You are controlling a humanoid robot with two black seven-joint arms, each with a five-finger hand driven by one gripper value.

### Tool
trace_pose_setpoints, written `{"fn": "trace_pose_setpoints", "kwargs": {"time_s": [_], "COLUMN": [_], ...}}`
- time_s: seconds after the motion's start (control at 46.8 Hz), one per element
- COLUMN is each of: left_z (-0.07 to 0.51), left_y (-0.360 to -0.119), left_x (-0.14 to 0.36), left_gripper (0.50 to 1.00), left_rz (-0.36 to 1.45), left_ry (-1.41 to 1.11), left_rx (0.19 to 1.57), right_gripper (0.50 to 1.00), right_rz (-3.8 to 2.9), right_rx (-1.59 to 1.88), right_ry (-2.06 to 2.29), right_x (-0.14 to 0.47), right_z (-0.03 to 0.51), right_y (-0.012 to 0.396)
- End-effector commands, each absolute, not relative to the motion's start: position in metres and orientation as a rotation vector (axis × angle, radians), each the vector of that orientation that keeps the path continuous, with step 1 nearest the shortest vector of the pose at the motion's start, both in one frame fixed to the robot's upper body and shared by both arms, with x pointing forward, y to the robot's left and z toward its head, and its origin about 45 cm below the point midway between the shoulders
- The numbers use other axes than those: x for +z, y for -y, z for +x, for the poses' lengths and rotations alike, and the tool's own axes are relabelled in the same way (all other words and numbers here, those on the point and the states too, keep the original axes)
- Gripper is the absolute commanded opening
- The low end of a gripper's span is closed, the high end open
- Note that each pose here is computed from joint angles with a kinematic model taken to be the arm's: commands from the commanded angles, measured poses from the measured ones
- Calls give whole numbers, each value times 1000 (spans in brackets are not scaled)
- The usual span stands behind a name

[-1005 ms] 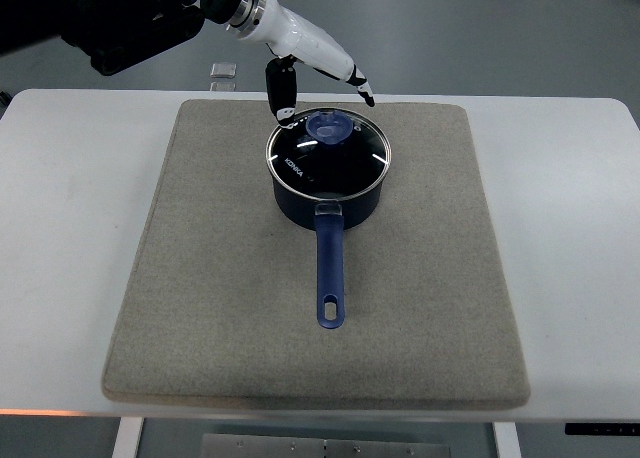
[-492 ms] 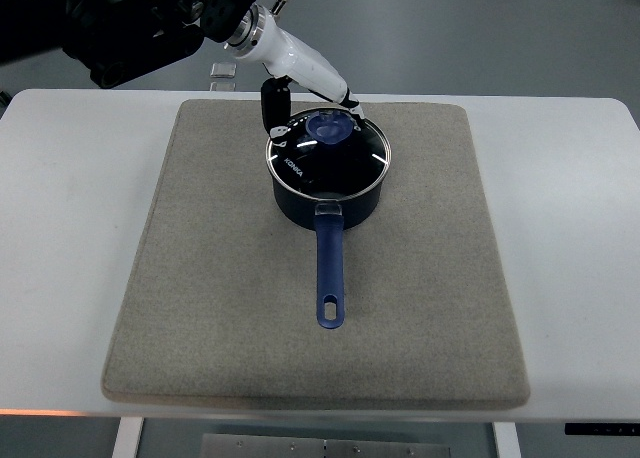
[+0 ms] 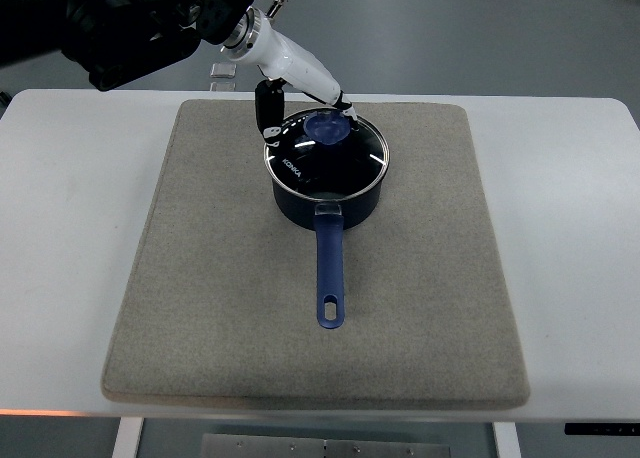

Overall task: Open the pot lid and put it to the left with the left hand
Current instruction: 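Lower the left hand onto the blue knob of the glass lid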

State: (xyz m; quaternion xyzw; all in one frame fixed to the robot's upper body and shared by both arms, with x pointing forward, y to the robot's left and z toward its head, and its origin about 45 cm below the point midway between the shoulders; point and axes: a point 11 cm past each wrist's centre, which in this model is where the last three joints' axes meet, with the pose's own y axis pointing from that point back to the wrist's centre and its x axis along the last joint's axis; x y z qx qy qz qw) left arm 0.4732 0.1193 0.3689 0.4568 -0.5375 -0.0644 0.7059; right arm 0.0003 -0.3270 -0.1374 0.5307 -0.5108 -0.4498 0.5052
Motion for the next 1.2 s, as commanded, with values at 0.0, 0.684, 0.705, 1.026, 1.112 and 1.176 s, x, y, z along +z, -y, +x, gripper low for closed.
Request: {"fn": "trace_pose_setpoints", "kwargs": {"time_s": [0.0, 0.684, 0.705, 1.026, 1.112, 1.176], "left_z": [473, 476, 476, 481, 482, 482], "left_y": [-120, -123, -123, -126, -126, -124], "left_x": [368, 364, 364, 368, 367, 363], "left_gripper": [988, 988, 986, 984, 975, 975], "left_rz": [1013, 1019, 1019, 1025, 1026, 1025], "left_ry": [1193, 1186, 1186, 1196, 1198, 1196], "left_rx": [-141, -131, -131, -107, -101, -107], "right_gripper": [917, 915, 915, 917, 915, 917], "right_rz": [1281, 1280, 1280, 1280, 1280, 1280], "right_rx": [-1084, -1085, -1085, -1085, -1085, -1085], "right_ry": [1231, 1232, 1232, 1232, 1232, 1232], "right_x": [-137, -137, -137, -137, -137, -137], "right_z": [0, 0, 0, 0, 0, 0], "right_y": [327, 327, 327, 327, 327, 327]}}
